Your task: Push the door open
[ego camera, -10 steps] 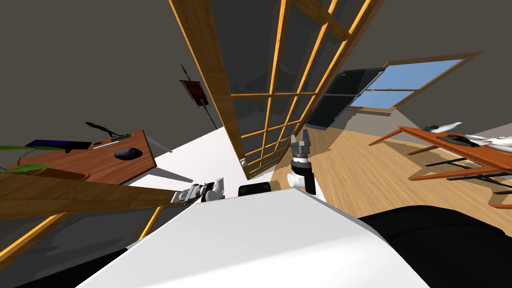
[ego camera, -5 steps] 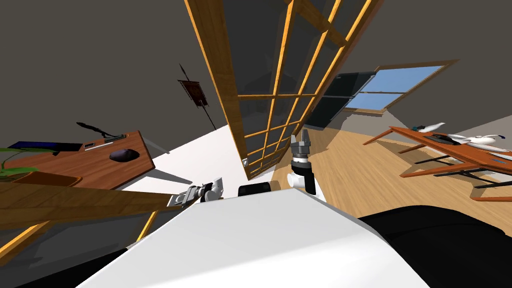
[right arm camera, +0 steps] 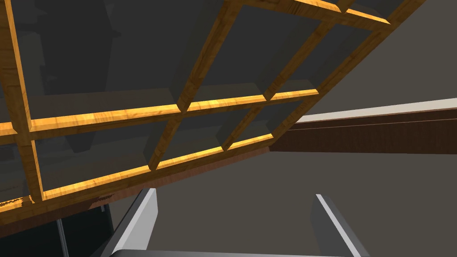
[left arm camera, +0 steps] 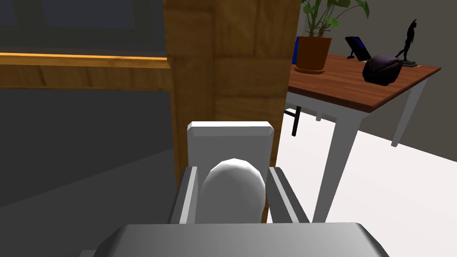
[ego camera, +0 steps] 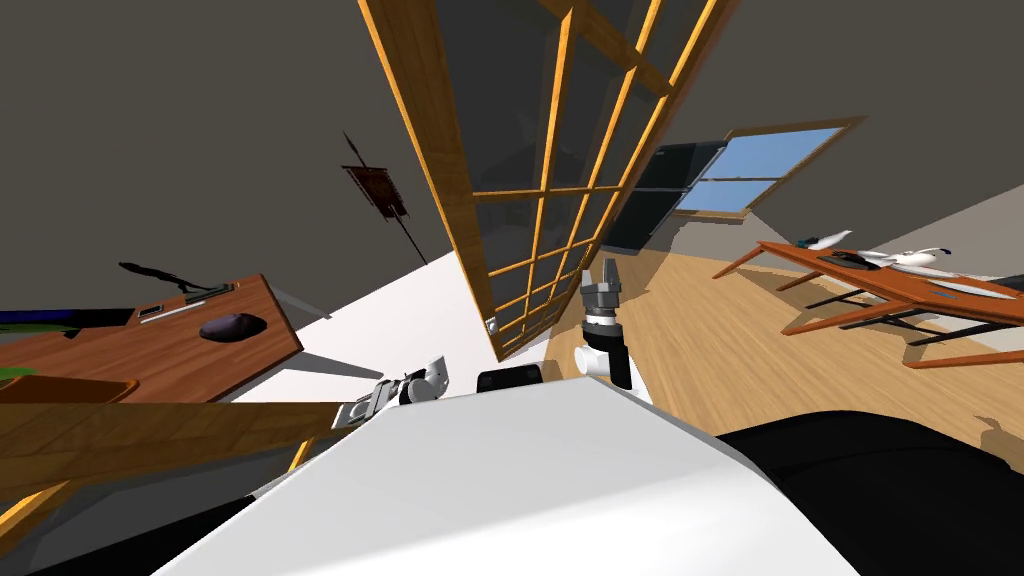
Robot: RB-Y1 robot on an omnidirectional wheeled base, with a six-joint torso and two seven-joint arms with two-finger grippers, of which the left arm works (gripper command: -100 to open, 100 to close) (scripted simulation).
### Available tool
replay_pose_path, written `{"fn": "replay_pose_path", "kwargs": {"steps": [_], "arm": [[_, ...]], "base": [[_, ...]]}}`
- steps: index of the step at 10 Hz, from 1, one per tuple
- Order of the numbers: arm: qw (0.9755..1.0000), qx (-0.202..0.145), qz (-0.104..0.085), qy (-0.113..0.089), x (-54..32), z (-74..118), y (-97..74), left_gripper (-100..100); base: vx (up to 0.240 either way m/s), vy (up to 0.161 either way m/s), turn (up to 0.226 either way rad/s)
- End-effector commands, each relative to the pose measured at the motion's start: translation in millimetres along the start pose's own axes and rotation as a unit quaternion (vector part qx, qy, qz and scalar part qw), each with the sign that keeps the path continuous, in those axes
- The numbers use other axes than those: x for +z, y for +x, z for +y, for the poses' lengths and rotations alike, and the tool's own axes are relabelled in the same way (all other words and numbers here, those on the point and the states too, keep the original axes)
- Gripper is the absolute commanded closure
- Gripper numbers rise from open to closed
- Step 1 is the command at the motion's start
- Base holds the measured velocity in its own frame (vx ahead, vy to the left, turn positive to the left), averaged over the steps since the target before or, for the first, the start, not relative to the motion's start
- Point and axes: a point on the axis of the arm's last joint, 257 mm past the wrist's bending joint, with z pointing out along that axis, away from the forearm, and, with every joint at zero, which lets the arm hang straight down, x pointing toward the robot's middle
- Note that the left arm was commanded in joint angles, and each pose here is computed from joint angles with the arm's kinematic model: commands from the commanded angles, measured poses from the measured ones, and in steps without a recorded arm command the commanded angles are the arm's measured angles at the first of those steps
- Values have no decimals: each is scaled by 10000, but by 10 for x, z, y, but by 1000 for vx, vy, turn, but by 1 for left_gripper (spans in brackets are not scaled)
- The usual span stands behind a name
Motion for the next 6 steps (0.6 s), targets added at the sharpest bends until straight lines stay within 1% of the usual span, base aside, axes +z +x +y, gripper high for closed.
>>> {"fn": "replay_pose_path", "kwargs": {"steps": [1,2,3,4,5,6], "arm": [[9999,-1,63,87,71,-63,34,100],[9992,37,8,407,64,-241,-2,100],[9991,-17,31,418,78,-224,24,100],[9992,24,14,410,67,-237,5,100],[9978,76,-46,663,40,-388,-36,100],[9964,109,-89,837,13,-490,-63,100]], "base": [[6,57,7],[30,116,-165],[-4,124,-102],[-24,61,0],[-8,99,-129],[-21,173,-224]]}}
